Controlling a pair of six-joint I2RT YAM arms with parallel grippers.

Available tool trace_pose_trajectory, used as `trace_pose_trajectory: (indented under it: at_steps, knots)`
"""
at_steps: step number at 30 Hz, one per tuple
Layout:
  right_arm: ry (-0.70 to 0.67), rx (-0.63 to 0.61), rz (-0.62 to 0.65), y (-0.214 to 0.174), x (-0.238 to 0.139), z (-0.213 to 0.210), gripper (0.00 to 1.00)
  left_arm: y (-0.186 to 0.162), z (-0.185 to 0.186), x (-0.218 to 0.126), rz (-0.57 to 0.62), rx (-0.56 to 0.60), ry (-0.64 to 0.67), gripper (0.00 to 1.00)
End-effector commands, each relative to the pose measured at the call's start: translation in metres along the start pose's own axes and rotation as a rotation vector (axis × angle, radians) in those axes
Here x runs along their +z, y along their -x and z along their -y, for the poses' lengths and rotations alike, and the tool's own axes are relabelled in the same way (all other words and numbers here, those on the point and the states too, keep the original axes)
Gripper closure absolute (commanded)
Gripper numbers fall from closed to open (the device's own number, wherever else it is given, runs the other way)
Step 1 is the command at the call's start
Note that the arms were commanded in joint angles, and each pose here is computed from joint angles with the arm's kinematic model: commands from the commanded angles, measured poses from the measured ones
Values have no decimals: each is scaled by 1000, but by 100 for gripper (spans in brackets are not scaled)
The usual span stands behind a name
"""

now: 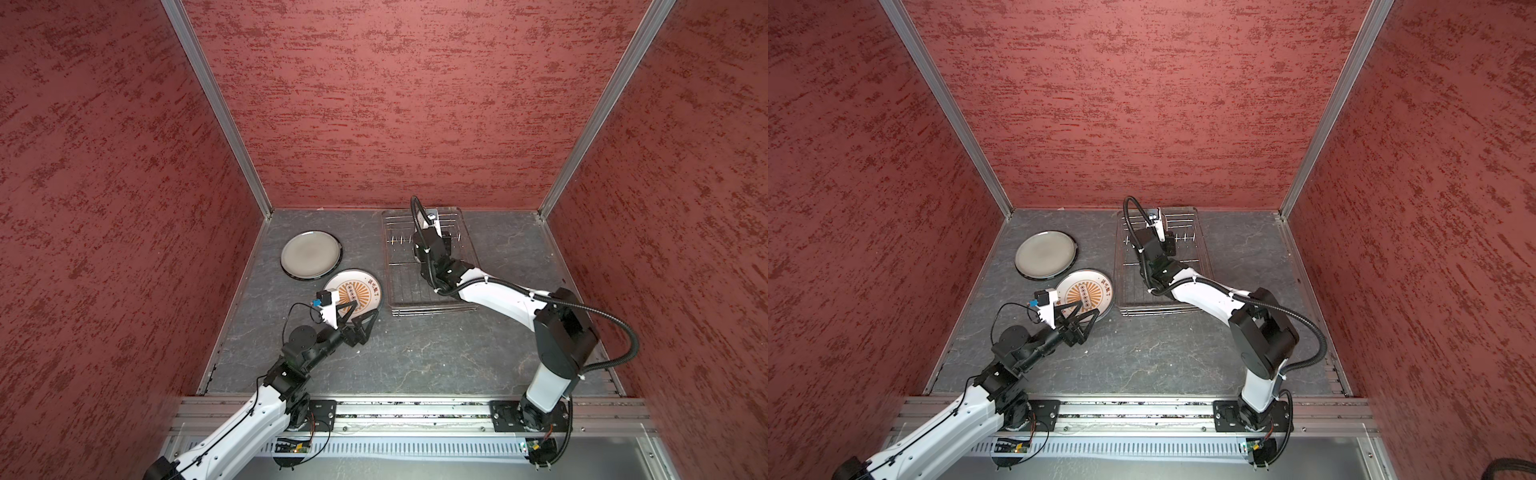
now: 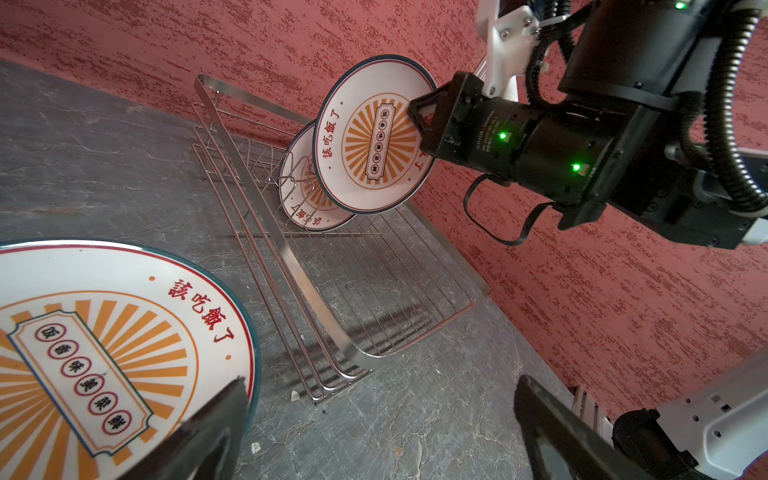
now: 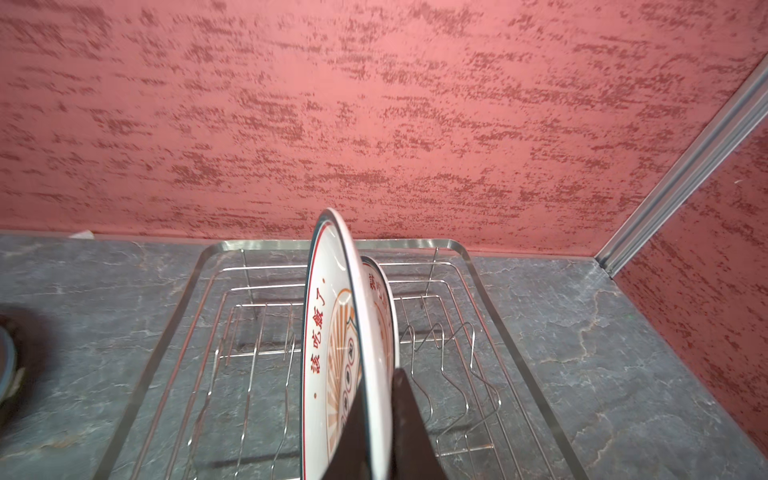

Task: Unload the plates from the dish rack
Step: 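Lift the sunburst-printed plate up out of the rack with the right gripper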

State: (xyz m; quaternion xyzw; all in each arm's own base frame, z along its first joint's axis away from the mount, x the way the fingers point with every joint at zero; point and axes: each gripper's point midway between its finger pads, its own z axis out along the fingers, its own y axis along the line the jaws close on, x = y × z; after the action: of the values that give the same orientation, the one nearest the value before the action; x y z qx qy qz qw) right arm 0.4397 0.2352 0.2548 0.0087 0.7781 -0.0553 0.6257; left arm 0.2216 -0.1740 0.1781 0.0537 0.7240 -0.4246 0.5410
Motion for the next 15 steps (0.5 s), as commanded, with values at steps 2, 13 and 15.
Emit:
trace_pose_trajectory:
  at_steps: [2, 13, 15]
  knots:
    - [77, 129, 117, 41, -25, 5, 96, 11, 8, 1, 25, 16, -19, 1]
    - [377, 282, 154, 39, -73, 1, 98, 9, 12, 0, 22, 11, -34, 1]
    - [435, 296, 161, 40, -82, -1, 98, 9, 13, 0, 25, 11, -39, 1]
